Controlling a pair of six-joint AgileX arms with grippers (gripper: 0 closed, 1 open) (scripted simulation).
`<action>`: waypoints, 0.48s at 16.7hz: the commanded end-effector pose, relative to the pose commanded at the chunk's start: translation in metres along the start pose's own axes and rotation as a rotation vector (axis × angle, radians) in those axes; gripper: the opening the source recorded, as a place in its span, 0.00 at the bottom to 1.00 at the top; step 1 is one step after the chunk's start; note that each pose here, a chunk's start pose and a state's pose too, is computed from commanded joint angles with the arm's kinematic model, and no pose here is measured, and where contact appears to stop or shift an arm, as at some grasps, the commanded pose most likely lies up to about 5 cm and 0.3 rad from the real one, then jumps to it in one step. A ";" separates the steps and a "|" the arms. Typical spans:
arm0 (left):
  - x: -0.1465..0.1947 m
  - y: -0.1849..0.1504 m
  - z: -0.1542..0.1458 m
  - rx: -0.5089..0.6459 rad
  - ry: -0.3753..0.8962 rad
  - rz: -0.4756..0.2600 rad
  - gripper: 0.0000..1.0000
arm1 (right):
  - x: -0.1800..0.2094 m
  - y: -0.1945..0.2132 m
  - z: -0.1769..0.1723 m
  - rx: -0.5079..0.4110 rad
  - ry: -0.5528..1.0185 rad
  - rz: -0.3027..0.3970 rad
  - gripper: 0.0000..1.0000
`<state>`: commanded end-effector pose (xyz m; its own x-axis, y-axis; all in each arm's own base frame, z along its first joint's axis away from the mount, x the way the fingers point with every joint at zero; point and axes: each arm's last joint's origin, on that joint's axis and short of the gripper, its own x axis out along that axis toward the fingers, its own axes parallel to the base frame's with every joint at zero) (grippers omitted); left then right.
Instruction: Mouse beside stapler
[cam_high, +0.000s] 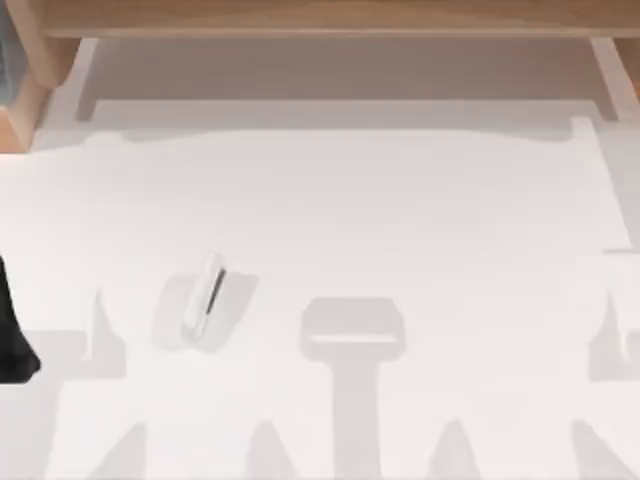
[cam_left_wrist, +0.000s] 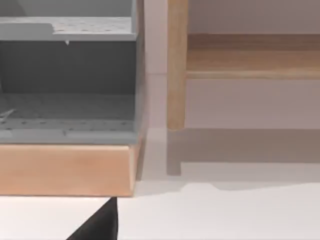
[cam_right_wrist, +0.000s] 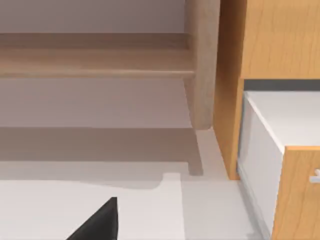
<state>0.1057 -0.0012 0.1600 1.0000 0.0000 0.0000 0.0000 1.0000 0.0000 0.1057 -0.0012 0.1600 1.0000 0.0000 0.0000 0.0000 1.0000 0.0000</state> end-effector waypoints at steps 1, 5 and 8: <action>0.000 0.000 0.000 0.000 0.000 0.000 1.00 | 0.000 0.000 0.000 0.000 0.000 0.000 1.00; 0.000 0.000 0.000 0.000 0.000 0.000 1.00 | 0.000 -0.004 0.011 0.008 0.036 -0.037 1.00; 0.000 0.000 0.000 0.000 0.000 0.000 1.00 | 0.003 -0.012 0.038 0.030 0.138 -0.118 1.00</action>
<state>0.1057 -0.0012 0.1600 1.0000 0.0000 0.0000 0.0000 1.0000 0.0000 0.1088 -0.0129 0.1979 0.9836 -0.1157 -0.1385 0.1199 0.9926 0.0216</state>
